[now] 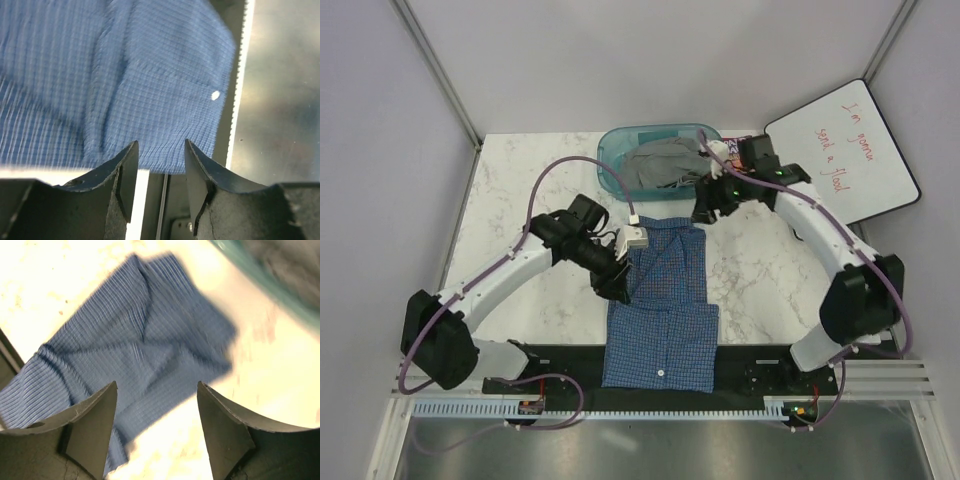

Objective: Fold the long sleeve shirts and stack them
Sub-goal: Fold the shirt

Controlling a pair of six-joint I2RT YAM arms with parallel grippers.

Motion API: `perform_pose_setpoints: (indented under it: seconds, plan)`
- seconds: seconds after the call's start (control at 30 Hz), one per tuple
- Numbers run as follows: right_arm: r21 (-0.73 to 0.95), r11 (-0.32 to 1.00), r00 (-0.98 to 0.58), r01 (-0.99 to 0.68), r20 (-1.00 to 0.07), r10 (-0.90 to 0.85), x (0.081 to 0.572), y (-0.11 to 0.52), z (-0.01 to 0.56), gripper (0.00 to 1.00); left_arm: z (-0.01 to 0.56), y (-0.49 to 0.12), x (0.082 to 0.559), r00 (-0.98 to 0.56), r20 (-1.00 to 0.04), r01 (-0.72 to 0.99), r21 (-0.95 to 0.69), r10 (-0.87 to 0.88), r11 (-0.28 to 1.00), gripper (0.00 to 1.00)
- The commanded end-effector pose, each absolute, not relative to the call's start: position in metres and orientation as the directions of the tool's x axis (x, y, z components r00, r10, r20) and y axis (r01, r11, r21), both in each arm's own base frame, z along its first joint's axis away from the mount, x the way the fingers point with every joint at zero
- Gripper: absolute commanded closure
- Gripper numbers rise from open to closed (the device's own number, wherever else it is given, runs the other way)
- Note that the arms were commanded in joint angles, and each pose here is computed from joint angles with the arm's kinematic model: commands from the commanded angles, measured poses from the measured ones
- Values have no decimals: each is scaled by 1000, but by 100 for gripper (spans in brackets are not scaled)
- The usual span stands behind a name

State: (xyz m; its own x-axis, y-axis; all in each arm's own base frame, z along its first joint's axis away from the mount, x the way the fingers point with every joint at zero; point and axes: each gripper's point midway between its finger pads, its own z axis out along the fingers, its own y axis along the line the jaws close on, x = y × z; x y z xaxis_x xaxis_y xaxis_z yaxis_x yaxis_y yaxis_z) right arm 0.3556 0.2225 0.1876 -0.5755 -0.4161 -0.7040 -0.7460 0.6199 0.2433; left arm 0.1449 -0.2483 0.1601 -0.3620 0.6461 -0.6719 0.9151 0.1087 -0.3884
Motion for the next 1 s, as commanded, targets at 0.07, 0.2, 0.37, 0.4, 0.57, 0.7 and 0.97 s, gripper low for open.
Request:
perform_pose_setpoints:
  seconds: [0.07, 0.2, 0.37, 0.4, 0.57, 0.7, 0.97]
  plan:
    - [548, 644, -833, -534, -474, -286, 256, 193, 150, 29, 136, -218, 178, -471, -562, 863, -454, 680, 222, 49]
    - [602, 654, -888, -459, -339, -310, 222, 184, 110, 32, 118, -218, 194, -505, -495, 840, -470, 707, 271, 47]
    - [653, 641, -910, -403, -213, -355, 203, 183, 91, 30, 98, -218, 195, -530, -430, 812, -506, 731, 291, 39]
    - [658, 647, -916, -385, -187, -355, 202, 182, 85, 29, 94, -218, 196, -536, -417, 806, -512, 734, 298, 39]
    - [670, 665, -928, -330, -102, -359, 196, 180, 67, 24, 83, -219, 194, -562, -374, 777, -544, 737, 317, 33]
    - [676, 676, -928, -294, -33, -371, 192, 179, 52, 24, 78, -221, 189, -567, -361, 764, -566, 740, 309, 32]
    - [711, 628, -899, -317, -15, -437, 173, 191, 55, 26, 68, -223, 175, -579, -319, 731, -612, 751, 303, 31]
